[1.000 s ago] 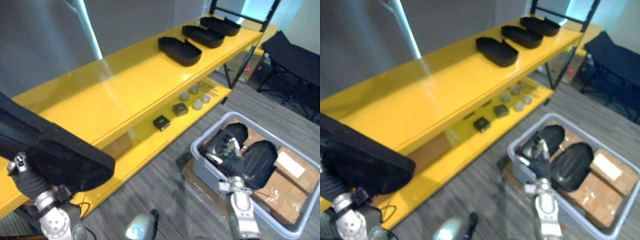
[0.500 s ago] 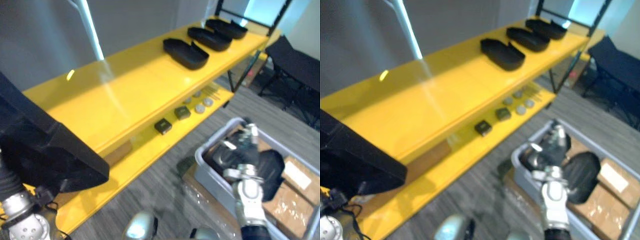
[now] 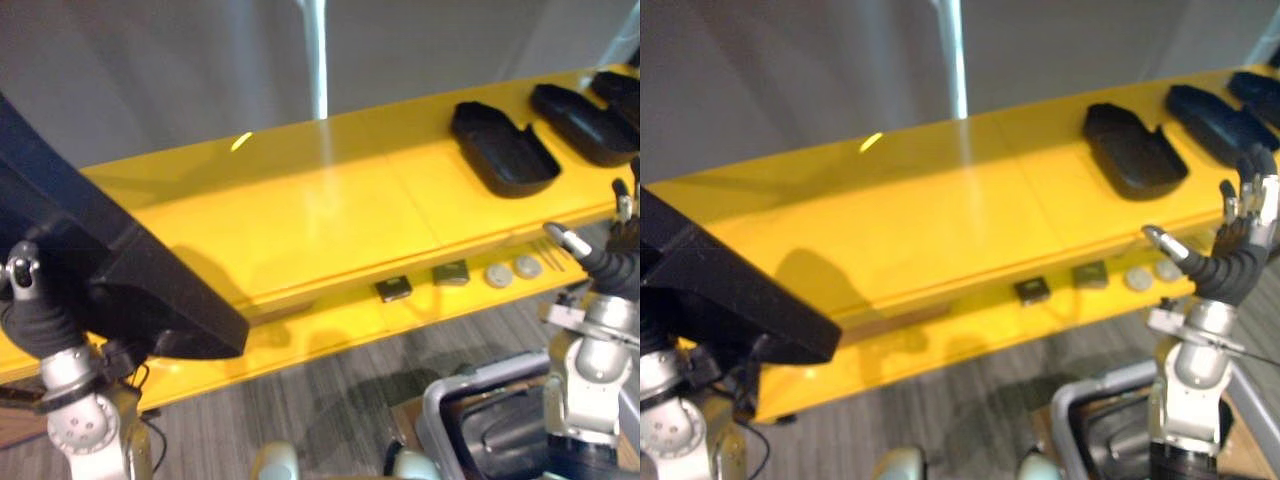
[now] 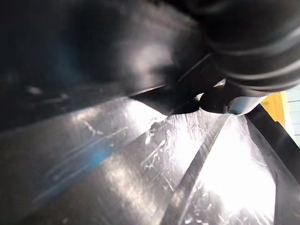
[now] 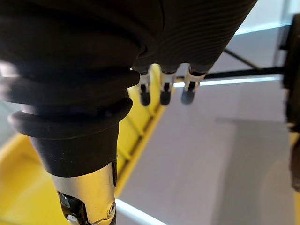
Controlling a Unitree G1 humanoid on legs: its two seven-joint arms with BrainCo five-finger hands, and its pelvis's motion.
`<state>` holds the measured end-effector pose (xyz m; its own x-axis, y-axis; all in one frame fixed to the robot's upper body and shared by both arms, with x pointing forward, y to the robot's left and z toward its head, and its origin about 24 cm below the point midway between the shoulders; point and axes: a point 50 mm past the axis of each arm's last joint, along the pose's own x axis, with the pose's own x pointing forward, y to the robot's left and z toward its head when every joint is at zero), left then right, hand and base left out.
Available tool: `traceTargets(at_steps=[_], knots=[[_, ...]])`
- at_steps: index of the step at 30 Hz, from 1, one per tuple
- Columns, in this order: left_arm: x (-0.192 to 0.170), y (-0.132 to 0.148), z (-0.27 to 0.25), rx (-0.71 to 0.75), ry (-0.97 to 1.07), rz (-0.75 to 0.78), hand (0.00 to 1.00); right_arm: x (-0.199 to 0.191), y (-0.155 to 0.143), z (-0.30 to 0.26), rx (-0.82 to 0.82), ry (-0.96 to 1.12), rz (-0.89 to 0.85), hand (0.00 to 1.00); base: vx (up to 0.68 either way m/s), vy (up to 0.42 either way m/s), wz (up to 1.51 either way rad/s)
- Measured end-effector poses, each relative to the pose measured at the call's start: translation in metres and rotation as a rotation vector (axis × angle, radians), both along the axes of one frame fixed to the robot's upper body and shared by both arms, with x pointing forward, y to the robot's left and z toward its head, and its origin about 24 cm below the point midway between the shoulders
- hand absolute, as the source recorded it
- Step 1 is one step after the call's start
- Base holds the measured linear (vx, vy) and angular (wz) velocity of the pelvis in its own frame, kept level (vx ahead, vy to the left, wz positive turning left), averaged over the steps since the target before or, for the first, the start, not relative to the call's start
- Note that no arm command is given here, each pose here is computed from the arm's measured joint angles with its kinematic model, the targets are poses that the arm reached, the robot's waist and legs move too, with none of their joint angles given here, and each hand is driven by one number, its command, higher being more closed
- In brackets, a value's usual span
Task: Walk over and take plastic housings, then place them on the shelf
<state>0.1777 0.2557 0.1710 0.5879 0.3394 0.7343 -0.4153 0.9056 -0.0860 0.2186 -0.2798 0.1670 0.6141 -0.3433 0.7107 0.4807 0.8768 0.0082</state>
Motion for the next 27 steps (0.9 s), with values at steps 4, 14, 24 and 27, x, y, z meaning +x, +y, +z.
traceTargets(at_steps=[4, 14, 24, 27], knots=[[0.005, 0.005, -0.004, 0.027, 0.049, 0.027, 1.0, -0.001, -0.002, 0.005, -0.004, -0.032, -0.011, 0.0, 0.11, 0.032, -0.09], [0.027, -0.001, 0.011, 0.189, 0.12, -0.045, 1.0, -0.012, -0.001, 0.002, -0.018, 0.004, 0.003, 0.0, 0.08, 0.019, -0.14], [0.16, 0.032, -0.002, 0.121, 0.685, 0.011, 1.0, -0.042, 0.019, -0.073, 0.15, 0.393, 0.202, 0.0, 0.05, -0.006, -0.6], [0.179, 0.043, -0.006, 0.039, 0.817, 0.036, 1.0, -0.053, 0.016, -0.084, 0.179, 0.441, 0.145, 0.0, 0.01, 0.066, -0.52]])
